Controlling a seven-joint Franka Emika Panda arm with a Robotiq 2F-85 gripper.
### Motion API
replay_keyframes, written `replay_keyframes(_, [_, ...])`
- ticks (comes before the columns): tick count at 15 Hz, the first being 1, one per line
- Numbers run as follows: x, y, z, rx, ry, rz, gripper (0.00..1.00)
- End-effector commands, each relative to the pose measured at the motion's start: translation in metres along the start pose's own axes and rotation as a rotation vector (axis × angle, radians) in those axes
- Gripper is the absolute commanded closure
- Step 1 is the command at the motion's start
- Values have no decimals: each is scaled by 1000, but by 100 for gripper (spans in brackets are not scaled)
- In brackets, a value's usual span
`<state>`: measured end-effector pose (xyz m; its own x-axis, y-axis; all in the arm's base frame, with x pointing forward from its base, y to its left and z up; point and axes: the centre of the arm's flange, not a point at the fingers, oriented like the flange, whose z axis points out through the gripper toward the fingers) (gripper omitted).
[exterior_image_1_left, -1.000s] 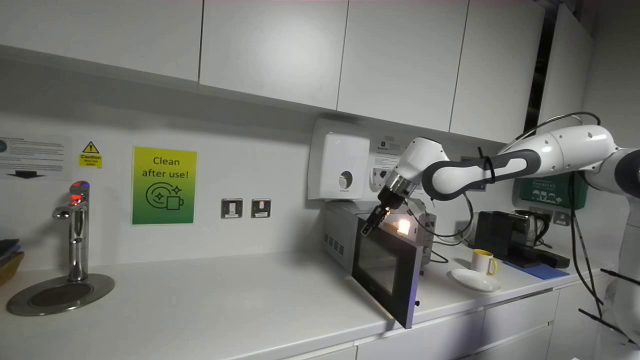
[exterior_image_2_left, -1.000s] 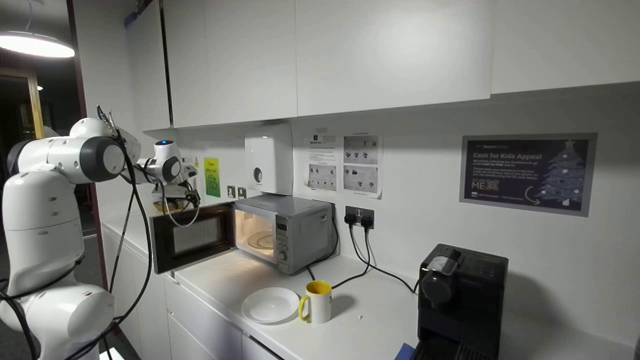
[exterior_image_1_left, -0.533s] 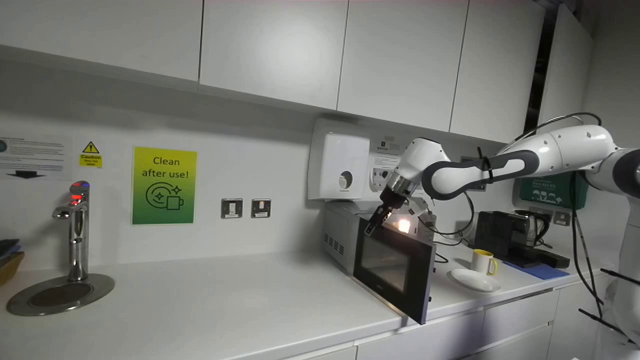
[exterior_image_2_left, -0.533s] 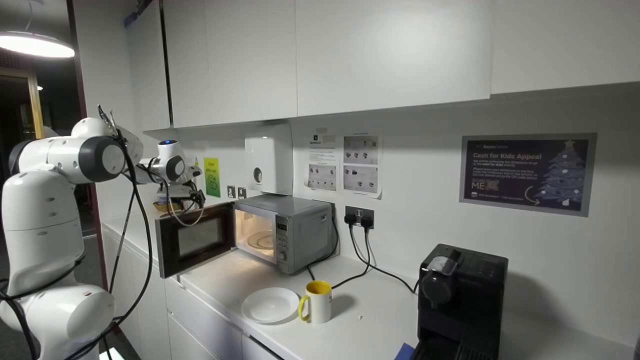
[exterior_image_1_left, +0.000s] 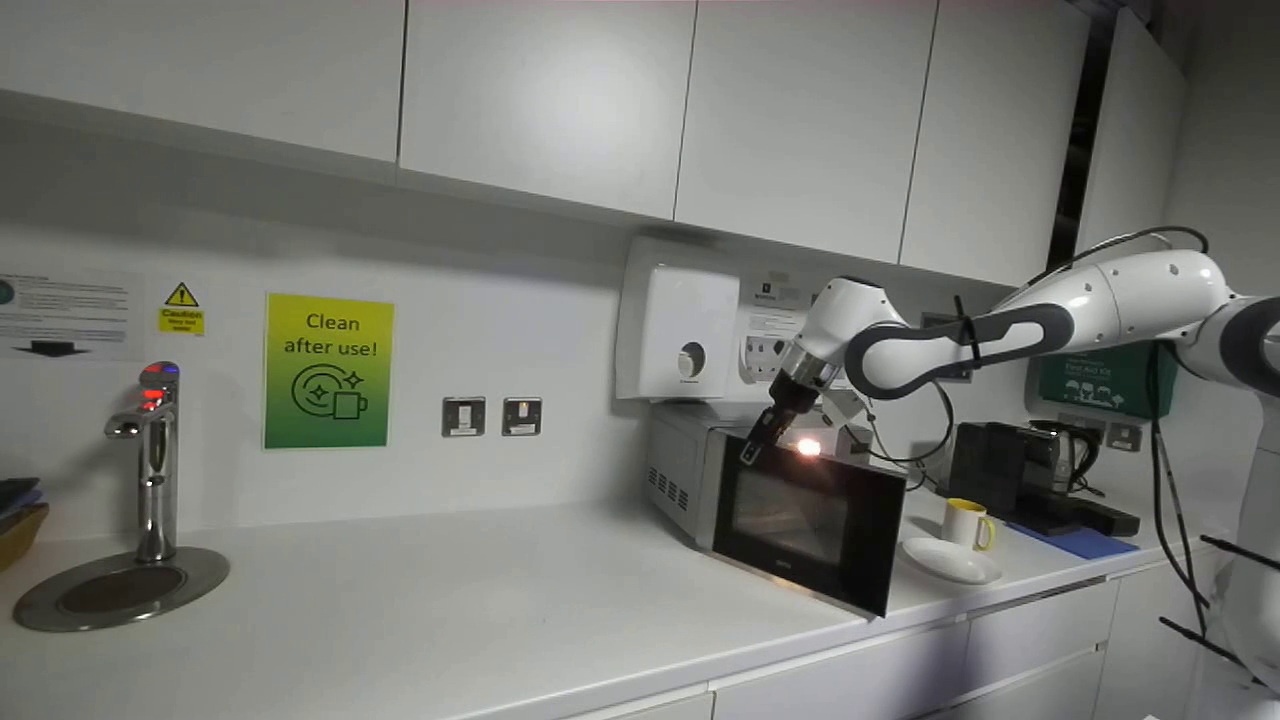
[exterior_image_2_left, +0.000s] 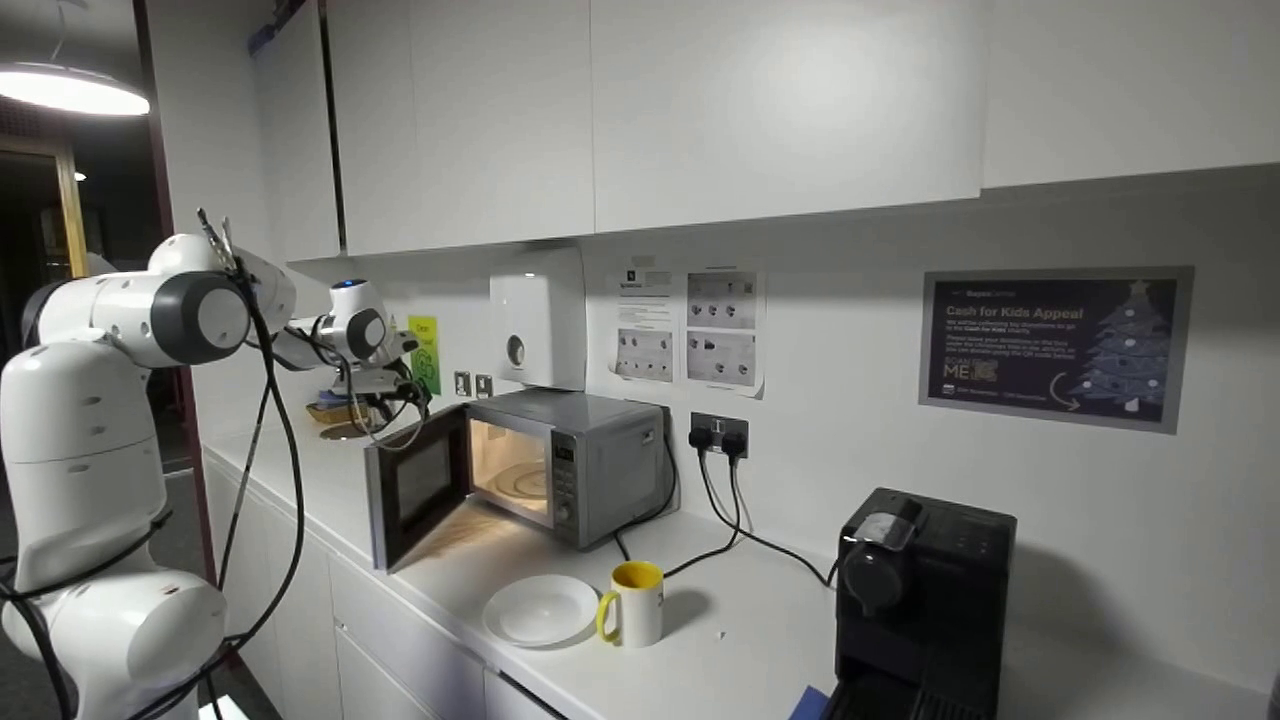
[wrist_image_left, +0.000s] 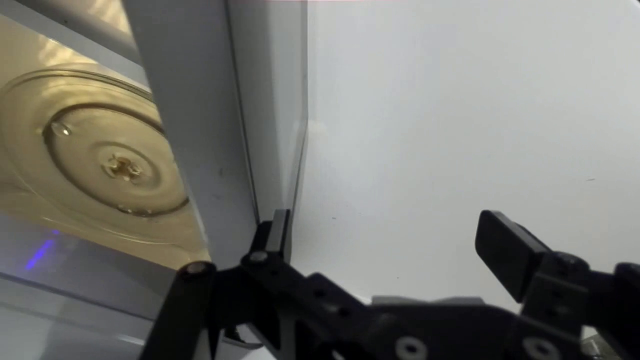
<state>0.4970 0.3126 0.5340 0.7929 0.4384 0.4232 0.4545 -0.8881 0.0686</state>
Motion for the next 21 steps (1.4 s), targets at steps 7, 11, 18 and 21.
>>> replay_keyframes(7, [-37,89,-3,-116,-60,197,0])
replay_keyframes(11, [-50,112,-7,-159,-59,254,0])
replay_keyframes(18, [-75,141,-15,-205,-44,308,0])
replay_keyframes(21, [-84,159,-14,-223,-48,348,0])
